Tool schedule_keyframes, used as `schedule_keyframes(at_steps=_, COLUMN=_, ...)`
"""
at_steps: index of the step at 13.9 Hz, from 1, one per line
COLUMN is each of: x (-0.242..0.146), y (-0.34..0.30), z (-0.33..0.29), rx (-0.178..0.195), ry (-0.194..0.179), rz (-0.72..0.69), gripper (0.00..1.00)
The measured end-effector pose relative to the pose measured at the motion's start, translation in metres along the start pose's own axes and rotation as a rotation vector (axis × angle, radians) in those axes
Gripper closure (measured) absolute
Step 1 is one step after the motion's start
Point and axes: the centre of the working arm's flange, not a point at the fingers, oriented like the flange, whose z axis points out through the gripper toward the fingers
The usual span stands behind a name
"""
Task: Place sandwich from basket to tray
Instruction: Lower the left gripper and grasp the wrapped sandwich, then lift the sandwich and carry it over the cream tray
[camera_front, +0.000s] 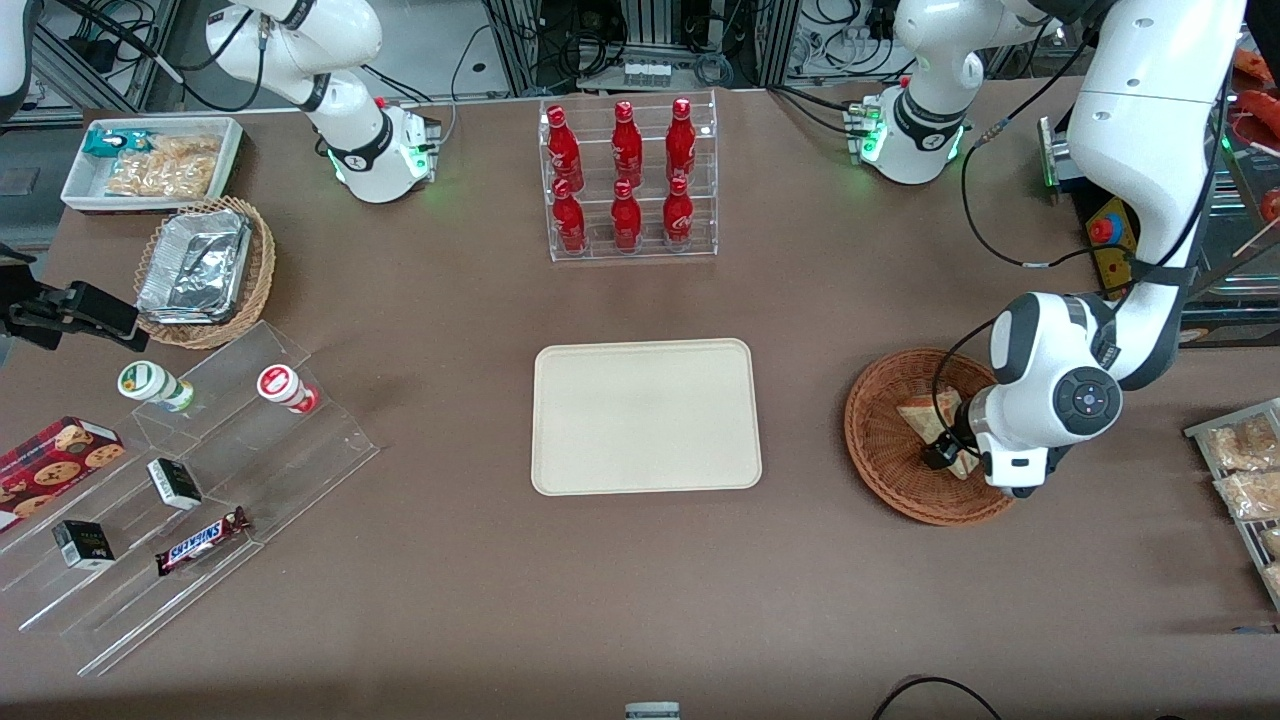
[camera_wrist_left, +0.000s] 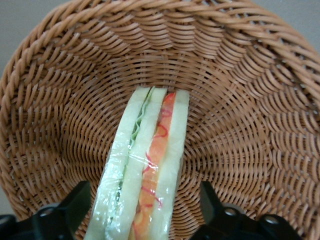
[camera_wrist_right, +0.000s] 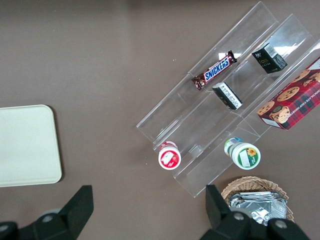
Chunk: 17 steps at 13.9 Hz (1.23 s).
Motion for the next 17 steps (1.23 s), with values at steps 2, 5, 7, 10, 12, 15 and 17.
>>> schedule_keyframes(at_steps=2, x=-0.001, y=0.001, z=0.004, rx=0.004, ry=-0.006, rz=-0.024, gripper=0.32)
schedule_keyframes(at_steps=5, x=-0.002, y=0.003, z=0.002, rx=0.0, ry=-0.003, rz=-0.03, gripper=0.6)
schedule_keyframes(at_steps=7, x=-0.004, y=0.01, z=-0.006, rx=-0.016, ry=0.006, rz=-0.021, gripper=0.76)
schedule_keyframes(at_steps=10, x=-0.023, y=0.041, z=-0.043, rx=-0.065, ry=0.037, rz=0.031, gripper=0.81)
schedule_keyframes(at_steps=12, x=-0.062, y=0.077, z=-0.071, rx=-0.091, ry=0.066, rz=0.109, gripper=0.81)
schedule_keyframes(at_steps=15, x=-0.166, y=0.142, z=-0.09, rx=-0.124, ry=0.102, rz=0.282, gripper=0.85)
schedule_keyframes(at_steps=17, x=-0.229, y=0.174, z=-0.086, rx=-0.134, ry=0.103, rz=0.375, gripper=0.85)
